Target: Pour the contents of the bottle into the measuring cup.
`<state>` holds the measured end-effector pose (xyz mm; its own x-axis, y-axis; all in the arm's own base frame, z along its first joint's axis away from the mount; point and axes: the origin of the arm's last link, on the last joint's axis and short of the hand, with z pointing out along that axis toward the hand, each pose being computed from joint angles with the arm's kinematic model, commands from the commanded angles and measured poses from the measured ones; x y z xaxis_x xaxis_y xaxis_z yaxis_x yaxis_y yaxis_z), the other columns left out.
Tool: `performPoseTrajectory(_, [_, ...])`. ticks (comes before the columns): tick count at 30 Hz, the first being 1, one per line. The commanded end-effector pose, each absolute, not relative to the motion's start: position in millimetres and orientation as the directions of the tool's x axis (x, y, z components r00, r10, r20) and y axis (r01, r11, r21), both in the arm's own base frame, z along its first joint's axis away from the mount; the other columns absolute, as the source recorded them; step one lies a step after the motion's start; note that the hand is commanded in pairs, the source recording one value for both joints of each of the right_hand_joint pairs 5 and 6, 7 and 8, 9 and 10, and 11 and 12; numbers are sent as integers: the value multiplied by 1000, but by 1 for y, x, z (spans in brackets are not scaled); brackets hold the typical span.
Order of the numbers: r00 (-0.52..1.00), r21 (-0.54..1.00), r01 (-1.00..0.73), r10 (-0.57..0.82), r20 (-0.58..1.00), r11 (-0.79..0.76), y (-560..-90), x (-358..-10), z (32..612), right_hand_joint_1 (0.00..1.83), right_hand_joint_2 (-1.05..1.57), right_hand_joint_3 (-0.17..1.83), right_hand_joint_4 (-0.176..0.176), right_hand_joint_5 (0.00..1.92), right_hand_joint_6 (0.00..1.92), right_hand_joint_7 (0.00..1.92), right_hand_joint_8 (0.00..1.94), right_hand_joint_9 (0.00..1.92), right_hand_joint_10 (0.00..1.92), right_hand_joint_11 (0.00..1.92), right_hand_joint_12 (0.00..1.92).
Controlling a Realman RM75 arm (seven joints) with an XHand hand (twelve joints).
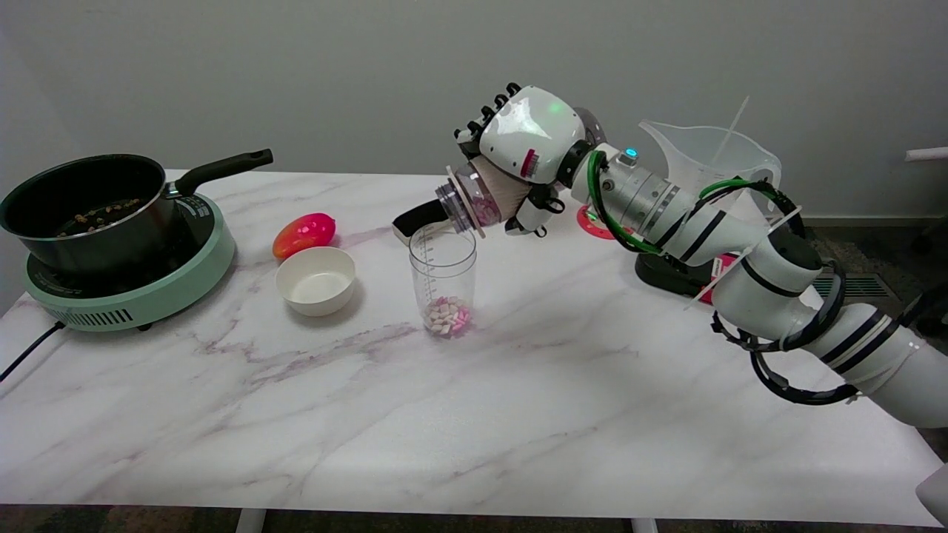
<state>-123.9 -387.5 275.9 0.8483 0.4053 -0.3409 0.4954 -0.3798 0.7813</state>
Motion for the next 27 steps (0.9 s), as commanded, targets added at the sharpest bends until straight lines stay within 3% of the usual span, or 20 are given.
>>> performPoseTrajectory(1, [830, 750, 535, 407, -382, -388, -390, -125, 271, 1277, 1350, 598, 0, 1920, 1920, 1847, 1847, 1604, 1604, 1333, 1333])
performPoseTrajectory(27, [757, 667, 635, 483, -439, -390, -381, -110, 258, 1275, 1357, 596, 0, 1920, 1920, 1852, 1852, 1602, 1602, 1331, 1331])
